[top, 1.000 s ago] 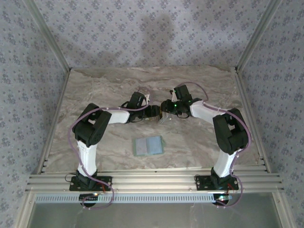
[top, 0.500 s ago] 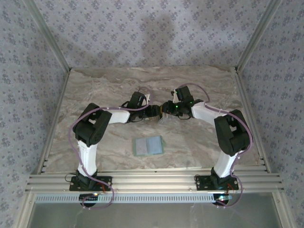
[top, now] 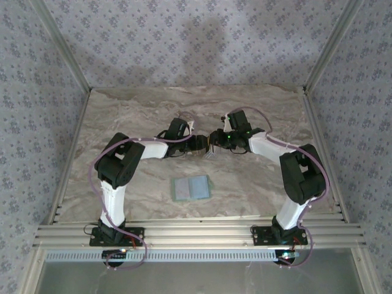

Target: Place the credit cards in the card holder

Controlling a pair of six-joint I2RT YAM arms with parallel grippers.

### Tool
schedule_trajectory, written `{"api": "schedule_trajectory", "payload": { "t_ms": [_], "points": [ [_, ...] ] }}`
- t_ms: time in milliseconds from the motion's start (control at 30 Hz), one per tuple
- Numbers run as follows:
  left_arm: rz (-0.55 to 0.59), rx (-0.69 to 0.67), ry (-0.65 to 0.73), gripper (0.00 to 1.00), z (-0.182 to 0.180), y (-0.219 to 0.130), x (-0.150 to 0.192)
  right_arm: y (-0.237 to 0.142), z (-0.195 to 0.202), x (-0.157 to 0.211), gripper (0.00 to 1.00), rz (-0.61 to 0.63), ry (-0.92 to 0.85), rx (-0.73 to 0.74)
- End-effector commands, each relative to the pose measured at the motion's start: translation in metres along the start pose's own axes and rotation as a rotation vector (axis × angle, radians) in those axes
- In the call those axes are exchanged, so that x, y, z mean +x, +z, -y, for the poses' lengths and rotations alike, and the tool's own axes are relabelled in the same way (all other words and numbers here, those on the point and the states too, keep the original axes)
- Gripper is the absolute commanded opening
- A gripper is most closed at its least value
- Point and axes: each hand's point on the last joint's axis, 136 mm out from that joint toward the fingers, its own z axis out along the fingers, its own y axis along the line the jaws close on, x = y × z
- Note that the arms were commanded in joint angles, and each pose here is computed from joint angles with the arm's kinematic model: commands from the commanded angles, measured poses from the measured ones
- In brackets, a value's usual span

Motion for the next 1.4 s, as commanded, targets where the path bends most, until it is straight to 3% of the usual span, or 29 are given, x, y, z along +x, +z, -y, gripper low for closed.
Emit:
{"api": "schedule_trajectory", "payload": {
  "t_ms": [0,633,800,967,1367],
  "points": [
    [-0.007,0.0,0.014,0.56,0.004,0.007,0.001,-0.005,-0.007,0.006,0.3,-0.026,0.008,-0.031],
    [-0.009,0.0,0.019,0.56,0.005,0.009,0.002,0.002,0.008,0.008,0.28,-0.03,-0.013,0.077],
    [-0.011,0.0,0.019,0.56,0.005,0.01,0.003,0.001,0.007,0.008,0.22,-0.029,-0.012,0.071],
    [-0.011,-0.002,0.018,0.56,0.004,0.01,0.003,-0.007,0.004,0.007,0.21,-0.013,-0.017,0.073],
    [-0.008,-0.001,0.02,0.56,0.005,0.009,0.001,-0.029,0.019,0.008,0.1,0.039,-0.01,0.175]
  ]
}}
